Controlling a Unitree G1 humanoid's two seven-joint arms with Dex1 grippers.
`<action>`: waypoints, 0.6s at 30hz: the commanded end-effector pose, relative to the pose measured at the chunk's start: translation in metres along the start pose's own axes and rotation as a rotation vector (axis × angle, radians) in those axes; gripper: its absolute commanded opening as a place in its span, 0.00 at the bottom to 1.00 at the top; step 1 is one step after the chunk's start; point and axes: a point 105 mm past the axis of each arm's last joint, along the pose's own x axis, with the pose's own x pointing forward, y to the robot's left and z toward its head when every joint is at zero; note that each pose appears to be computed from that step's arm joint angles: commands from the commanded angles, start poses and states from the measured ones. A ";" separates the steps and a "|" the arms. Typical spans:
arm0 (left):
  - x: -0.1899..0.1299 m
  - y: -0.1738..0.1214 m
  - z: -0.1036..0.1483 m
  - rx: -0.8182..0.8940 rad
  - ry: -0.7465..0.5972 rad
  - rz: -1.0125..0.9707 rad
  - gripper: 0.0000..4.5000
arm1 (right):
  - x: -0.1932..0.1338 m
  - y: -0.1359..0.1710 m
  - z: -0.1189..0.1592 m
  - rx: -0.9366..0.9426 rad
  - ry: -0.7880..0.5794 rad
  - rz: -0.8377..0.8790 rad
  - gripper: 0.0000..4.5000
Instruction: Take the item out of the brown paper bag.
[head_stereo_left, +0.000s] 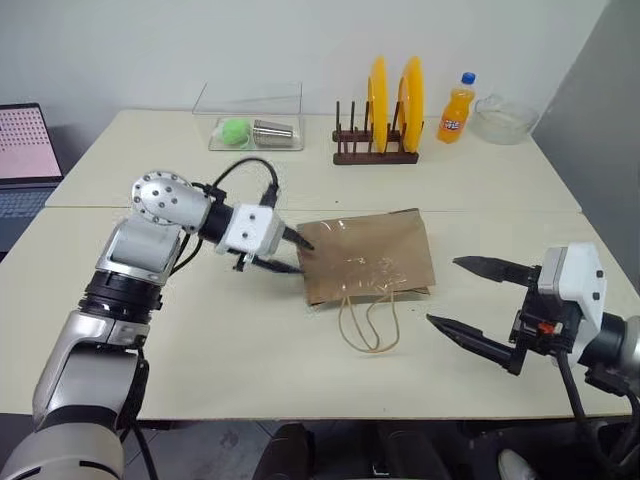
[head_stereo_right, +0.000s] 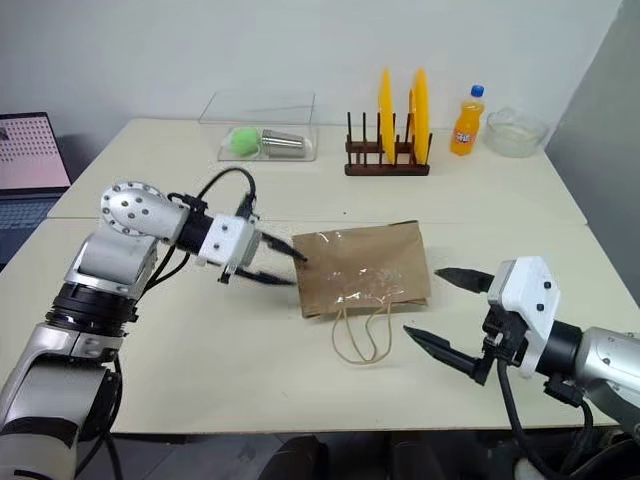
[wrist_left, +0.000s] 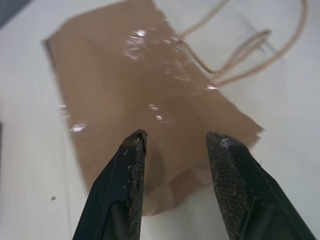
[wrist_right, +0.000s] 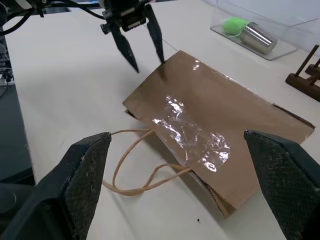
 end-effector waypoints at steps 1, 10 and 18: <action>0.007 -0.006 0.013 0.118 -0.037 -0.064 0.44 | 0.000 0.010 0.004 -0.028 -0.003 0.014 1.00; 0.038 -0.014 0.051 0.263 -0.190 -0.175 0.44 | -0.001 0.028 -0.011 0.007 0.068 0.060 1.00; 0.060 -0.025 0.057 0.330 -0.226 -0.216 0.44 | -0.006 0.030 -0.015 0.028 0.082 0.064 1.00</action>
